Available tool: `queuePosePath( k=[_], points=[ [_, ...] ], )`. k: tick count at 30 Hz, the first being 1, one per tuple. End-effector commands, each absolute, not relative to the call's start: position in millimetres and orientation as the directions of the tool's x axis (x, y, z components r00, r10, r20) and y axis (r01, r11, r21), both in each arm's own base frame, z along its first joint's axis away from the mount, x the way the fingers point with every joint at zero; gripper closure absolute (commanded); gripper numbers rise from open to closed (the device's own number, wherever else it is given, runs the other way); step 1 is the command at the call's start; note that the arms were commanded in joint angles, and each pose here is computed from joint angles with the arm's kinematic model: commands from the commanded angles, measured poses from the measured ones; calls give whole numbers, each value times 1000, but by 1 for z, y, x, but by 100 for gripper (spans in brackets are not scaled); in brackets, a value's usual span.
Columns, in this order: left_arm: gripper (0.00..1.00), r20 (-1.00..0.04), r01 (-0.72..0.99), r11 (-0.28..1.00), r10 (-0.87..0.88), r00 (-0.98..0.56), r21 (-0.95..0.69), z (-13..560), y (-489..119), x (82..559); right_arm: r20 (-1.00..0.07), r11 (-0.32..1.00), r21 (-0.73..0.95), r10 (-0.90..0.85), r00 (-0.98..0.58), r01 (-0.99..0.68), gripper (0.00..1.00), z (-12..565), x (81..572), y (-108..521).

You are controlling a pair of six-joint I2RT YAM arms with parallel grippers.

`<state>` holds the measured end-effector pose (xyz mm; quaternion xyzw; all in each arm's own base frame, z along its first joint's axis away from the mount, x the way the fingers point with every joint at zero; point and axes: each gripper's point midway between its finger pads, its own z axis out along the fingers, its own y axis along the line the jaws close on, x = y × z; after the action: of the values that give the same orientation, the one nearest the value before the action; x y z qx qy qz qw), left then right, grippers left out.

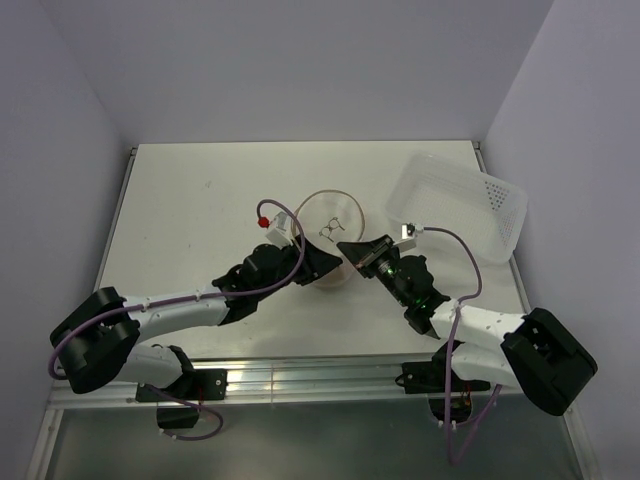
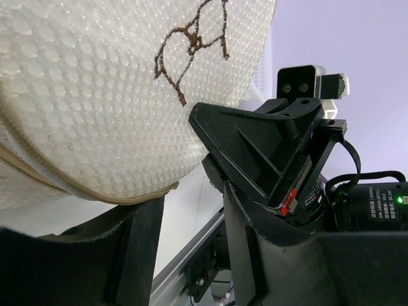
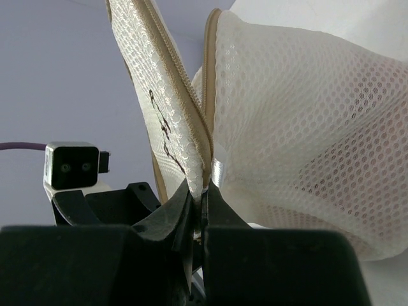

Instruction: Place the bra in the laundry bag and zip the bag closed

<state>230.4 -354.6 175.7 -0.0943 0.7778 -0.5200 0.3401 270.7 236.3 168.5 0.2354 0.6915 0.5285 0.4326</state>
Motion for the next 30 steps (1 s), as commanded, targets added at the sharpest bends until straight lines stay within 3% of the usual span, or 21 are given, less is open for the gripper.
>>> queuePosePath(
  k=[1, 9, 17, 24, 30],
  points=[
    [53, -448, 219, 425, -567, -691, -878, 190, -352, 245, -360, 299, 933, 788, -500, -201, 100, 187, 265, 237],
    [67, -468, 232, 447, -543, -697, -864, 185, -361, 245, -358, 294, 934, 783, -508, -205, 100, 188, 265, 240],
    [62, -499, 222, 506, -519, -694, -834, 175, -361, 249, -367, 307, 930, 758, -539, -202, 100, 183, 265, 250],
    [80, -504, 229, 501, -524, -687, -834, 181, -362, 250, -379, 320, 925, 756, -534, -203, 100, 182, 263, 249],
    [91, -530, 247, 524, -503, -683, -815, 183, -360, 245, -385, 331, 922, 753, -534, -200, 100, 180, 264, 250]
  ],
)
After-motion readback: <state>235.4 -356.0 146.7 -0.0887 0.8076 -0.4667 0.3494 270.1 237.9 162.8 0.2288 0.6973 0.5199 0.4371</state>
